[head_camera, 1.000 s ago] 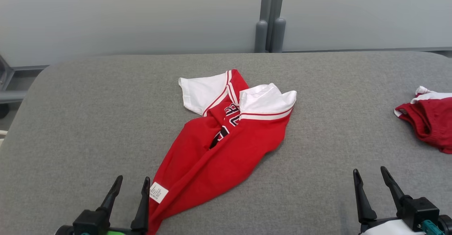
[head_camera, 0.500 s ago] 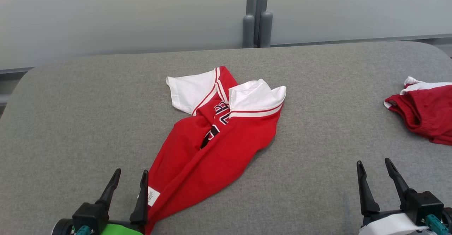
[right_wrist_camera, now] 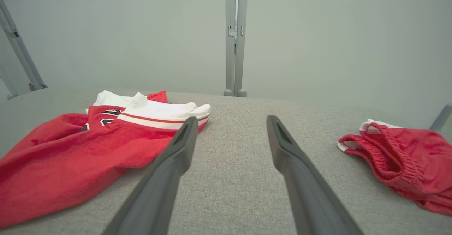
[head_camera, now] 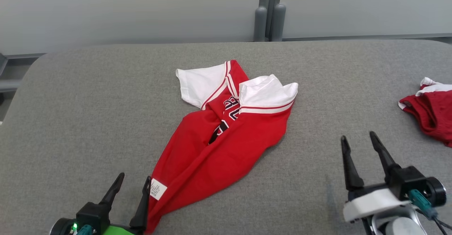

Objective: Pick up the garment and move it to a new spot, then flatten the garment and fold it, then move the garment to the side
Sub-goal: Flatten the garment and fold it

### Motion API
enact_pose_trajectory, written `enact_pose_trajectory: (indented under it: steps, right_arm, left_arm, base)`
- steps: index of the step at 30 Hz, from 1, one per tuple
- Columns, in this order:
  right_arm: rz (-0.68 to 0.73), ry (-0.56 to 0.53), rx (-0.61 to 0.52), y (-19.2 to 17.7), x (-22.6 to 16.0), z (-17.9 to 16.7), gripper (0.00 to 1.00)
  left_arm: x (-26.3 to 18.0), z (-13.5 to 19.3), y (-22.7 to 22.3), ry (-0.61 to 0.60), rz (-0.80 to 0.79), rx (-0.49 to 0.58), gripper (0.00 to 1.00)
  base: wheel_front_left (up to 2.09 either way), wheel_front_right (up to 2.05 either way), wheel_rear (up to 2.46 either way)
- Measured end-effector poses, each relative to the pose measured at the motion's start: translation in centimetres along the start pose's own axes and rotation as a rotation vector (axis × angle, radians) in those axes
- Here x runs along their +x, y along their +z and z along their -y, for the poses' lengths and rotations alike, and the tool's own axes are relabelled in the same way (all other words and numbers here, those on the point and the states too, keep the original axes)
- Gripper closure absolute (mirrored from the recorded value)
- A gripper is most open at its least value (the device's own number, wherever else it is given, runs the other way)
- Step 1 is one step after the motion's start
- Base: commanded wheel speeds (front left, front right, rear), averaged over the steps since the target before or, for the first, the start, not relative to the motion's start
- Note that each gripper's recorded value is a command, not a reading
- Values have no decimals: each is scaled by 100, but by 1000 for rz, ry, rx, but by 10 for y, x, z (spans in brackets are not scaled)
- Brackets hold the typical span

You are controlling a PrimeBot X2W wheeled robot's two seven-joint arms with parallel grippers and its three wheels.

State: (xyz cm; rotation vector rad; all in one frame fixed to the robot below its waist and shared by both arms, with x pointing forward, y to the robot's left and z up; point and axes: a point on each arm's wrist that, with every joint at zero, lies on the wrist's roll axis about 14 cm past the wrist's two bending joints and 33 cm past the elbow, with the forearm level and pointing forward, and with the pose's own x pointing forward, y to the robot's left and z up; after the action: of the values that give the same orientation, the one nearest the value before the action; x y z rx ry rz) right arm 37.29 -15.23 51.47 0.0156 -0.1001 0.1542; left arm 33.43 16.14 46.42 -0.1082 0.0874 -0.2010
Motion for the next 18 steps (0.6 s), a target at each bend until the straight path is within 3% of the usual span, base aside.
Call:
enact_pose_trajectory:
  steps: [6,11,18]
  right_arm:
    - [6,129,-56,19,53,-27,0]
    - [-4,207,-152,40,97,-28,0]
    - [-168,271,-208,26,145,-26,0]
  left_arm:
    - [-8,1,-15,-46,-174,27,0]
    - [-16,18,-28,-94,-315,-84,0]
    - [-20,18,-45,-80,-458,-140,0]
  base:
    - [0,0,0]
    - [0,0,0]
    - [0,0,0]
